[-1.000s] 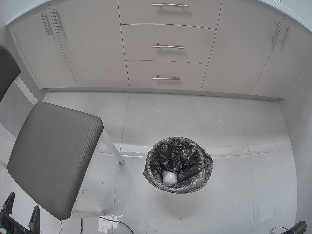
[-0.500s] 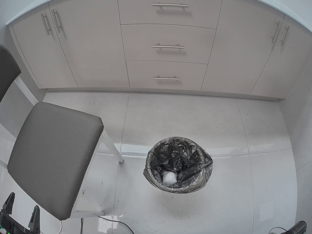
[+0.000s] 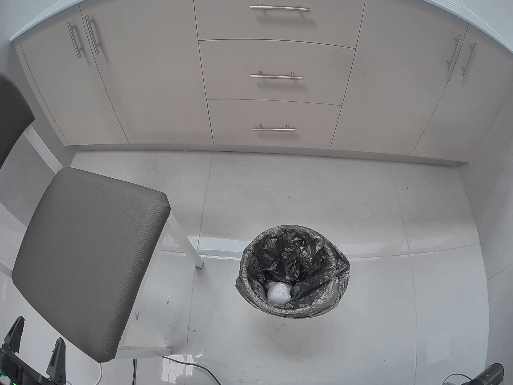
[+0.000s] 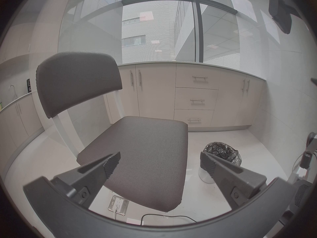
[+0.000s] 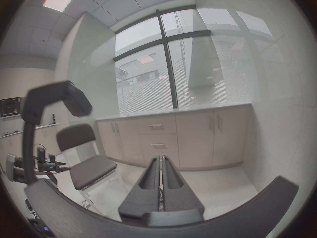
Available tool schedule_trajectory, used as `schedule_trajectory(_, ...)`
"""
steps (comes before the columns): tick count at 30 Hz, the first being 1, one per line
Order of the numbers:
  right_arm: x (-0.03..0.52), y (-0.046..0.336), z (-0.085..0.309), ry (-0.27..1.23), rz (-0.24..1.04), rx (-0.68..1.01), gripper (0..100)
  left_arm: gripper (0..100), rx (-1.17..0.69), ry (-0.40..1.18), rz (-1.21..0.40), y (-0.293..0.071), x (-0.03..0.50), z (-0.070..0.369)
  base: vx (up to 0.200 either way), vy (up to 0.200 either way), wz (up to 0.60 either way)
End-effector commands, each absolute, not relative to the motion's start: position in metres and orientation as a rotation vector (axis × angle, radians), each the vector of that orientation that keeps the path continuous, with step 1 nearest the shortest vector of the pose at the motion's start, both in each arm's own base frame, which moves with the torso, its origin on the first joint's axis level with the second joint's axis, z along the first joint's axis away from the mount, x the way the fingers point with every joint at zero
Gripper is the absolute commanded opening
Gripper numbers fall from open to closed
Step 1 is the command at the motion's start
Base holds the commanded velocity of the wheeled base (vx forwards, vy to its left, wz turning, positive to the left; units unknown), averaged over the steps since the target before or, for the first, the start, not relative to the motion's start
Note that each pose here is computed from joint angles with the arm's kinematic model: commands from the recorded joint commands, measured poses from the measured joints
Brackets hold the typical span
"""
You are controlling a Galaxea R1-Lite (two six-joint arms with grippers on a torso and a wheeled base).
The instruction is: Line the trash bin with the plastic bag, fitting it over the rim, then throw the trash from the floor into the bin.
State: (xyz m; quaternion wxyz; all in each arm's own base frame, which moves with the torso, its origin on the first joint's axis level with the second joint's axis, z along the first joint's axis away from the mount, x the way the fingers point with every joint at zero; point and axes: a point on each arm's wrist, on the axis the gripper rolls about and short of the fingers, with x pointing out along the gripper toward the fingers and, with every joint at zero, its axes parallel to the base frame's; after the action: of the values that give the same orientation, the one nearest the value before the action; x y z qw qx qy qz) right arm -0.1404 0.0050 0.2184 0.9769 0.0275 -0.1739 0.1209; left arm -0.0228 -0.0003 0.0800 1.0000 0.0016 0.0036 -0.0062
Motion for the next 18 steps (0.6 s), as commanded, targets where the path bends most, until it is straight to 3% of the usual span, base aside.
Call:
schedule_trajectory(1, -0.0231, -0.0013, 0.0808, -0.05, -0.051, 0.047, 0, 100, 0.003, 0.009, -0.012, -0.0003, -0.0227, 0.0747, 0.0, 0.0, 0.0)
schedule_trajectory(18, -0.0228, -0.0002, 0.0756, -0.002, -0.003, 0.005, 0, 100, 0.003, 0.009, -0.012, -0.0003, -0.0227, 0.0747, 0.0, 0.0, 0.0)
